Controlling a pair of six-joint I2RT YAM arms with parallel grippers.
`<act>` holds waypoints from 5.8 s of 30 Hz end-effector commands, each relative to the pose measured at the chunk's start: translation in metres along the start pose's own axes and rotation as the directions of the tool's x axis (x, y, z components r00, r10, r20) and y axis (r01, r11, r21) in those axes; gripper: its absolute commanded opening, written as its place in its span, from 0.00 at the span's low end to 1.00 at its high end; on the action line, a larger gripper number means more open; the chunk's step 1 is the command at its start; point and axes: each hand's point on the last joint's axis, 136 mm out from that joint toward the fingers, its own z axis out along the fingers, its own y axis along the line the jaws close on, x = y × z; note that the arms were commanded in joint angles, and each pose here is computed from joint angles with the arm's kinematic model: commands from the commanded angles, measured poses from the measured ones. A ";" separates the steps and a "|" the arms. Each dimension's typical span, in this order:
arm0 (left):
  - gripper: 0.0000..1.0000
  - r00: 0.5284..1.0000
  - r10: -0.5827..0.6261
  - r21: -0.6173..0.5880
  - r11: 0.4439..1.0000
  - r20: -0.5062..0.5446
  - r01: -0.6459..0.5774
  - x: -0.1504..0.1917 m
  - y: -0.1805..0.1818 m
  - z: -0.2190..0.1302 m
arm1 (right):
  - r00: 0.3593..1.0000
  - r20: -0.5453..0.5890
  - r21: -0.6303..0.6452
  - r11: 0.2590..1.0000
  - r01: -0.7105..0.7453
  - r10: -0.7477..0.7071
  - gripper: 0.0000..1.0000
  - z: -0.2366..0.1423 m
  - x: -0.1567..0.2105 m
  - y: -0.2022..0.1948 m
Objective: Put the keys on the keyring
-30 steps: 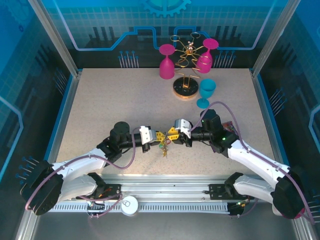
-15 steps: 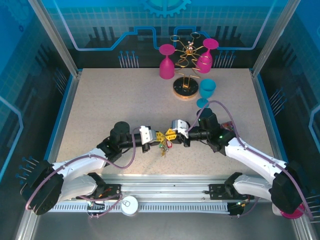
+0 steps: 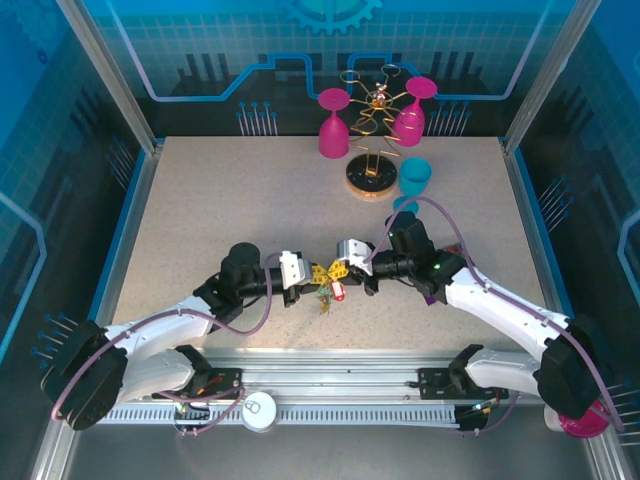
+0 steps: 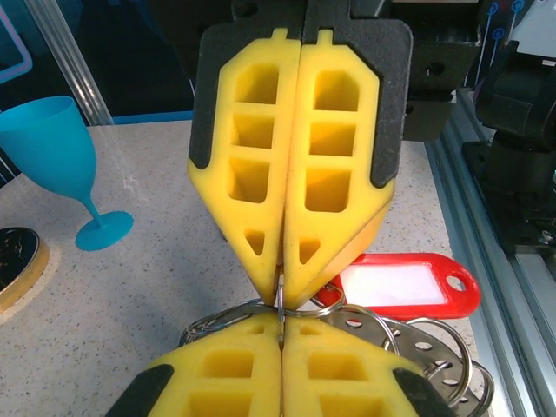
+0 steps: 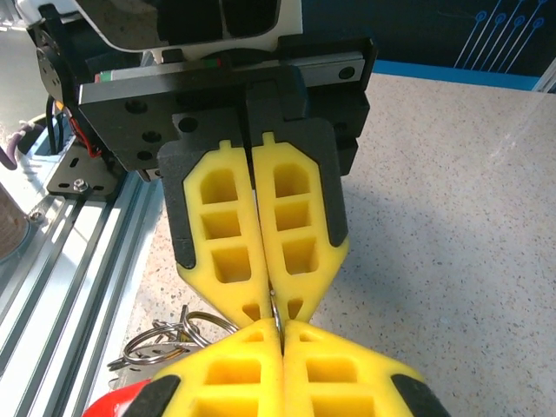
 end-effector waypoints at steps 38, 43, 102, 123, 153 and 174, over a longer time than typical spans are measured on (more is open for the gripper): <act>0.00 0.993 0.115 0.040 0.992 0.014 -0.116 -0.023 -0.005 -0.004 | 0.997 -0.004 0.030 0.996 -0.079 0.079 0.23 -0.002 -0.004 -0.008; 0.00 0.994 0.106 0.052 0.993 0.038 -0.108 -0.027 -0.007 -0.004 | 0.997 0.010 0.006 0.997 -0.072 0.072 0.17 0.001 -0.005 -0.006; 0.00 0.997 -0.049 -0.064 0.997 0.055 0.052 -0.024 0.015 -0.001 | 0.972 0.019 0.200 0.952 -0.232 0.233 0.31 0.013 0.021 -0.010; 0.00 0.978 -0.143 -0.059 0.986 0.154 0.153 -0.037 0.023 0.006 | 0.969 -0.188 0.123 0.983 -0.139 0.161 0.04 0.013 0.038 0.011; 0.00 0.980 -0.141 0.061 0.989 0.140 0.133 -0.034 0.016 -0.003 | 0.943 0.290 0.103 0.974 -0.200 0.163 0.38 -0.032 -0.024 -0.032; 0.00 0.979 -0.148 0.081 0.987 0.139 0.138 -0.035 0.014 -0.003 | 0.953 0.258 -0.024 0.987 -0.157 0.157 0.26 -0.010 -0.018 -0.014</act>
